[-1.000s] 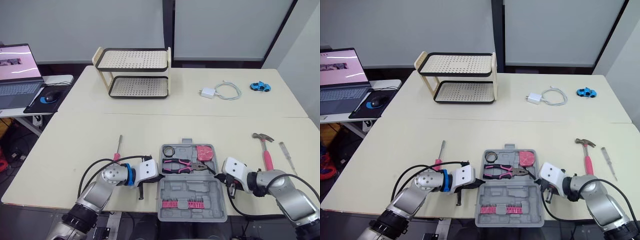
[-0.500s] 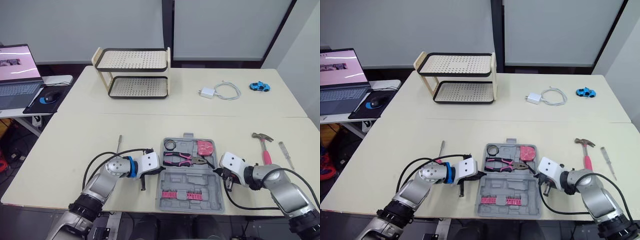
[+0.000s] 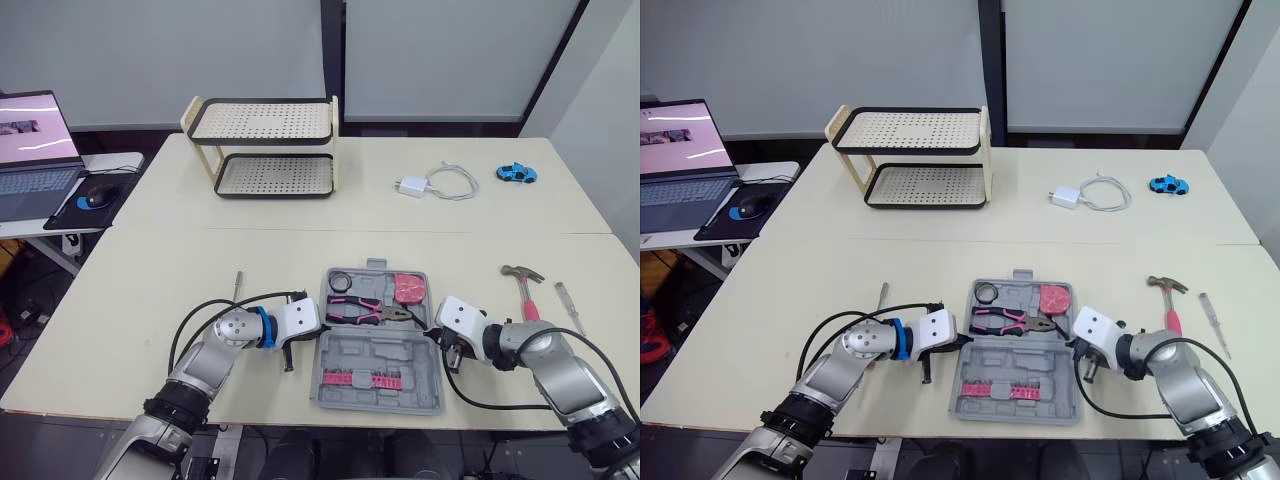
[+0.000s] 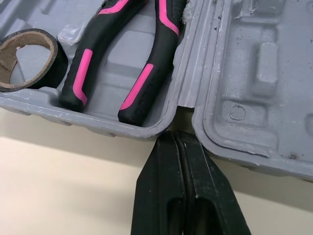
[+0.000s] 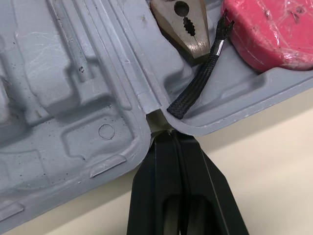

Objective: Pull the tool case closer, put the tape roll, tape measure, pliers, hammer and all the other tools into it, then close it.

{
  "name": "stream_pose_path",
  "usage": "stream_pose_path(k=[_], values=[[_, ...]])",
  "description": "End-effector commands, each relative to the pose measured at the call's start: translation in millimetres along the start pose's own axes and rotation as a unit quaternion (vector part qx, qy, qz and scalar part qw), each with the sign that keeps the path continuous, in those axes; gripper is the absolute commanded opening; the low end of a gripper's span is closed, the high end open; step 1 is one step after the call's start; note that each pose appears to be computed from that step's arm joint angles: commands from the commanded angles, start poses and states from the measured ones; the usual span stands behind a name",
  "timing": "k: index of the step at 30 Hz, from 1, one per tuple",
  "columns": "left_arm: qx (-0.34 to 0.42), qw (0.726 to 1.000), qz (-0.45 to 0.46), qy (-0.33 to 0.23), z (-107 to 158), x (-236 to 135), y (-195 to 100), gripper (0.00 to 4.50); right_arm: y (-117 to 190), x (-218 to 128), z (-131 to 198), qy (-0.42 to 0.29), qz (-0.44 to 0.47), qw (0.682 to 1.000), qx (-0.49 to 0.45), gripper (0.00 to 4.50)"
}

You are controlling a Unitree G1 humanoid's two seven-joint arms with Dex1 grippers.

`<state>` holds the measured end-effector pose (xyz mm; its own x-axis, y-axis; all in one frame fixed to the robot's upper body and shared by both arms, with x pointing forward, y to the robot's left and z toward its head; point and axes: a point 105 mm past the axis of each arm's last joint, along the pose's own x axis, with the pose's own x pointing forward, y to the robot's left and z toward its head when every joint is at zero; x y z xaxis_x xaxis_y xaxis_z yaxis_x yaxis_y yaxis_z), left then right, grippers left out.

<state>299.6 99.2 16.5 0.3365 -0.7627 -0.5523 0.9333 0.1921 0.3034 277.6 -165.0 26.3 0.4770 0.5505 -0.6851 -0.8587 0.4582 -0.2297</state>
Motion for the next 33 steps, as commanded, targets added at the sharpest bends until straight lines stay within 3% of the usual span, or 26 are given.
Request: stream_pose_path(k=[1,33], values=[[0.014,1.000,-0.009,-0.021,13,13,-5,0.02,17,12,22,-0.040,0.039,0.998,-0.029,0.00],[0.004,1.000,-0.005,-0.009,5,7,-3,0.02,6,11,24,-0.040,0.028,0.998,-0.031,0.00]])
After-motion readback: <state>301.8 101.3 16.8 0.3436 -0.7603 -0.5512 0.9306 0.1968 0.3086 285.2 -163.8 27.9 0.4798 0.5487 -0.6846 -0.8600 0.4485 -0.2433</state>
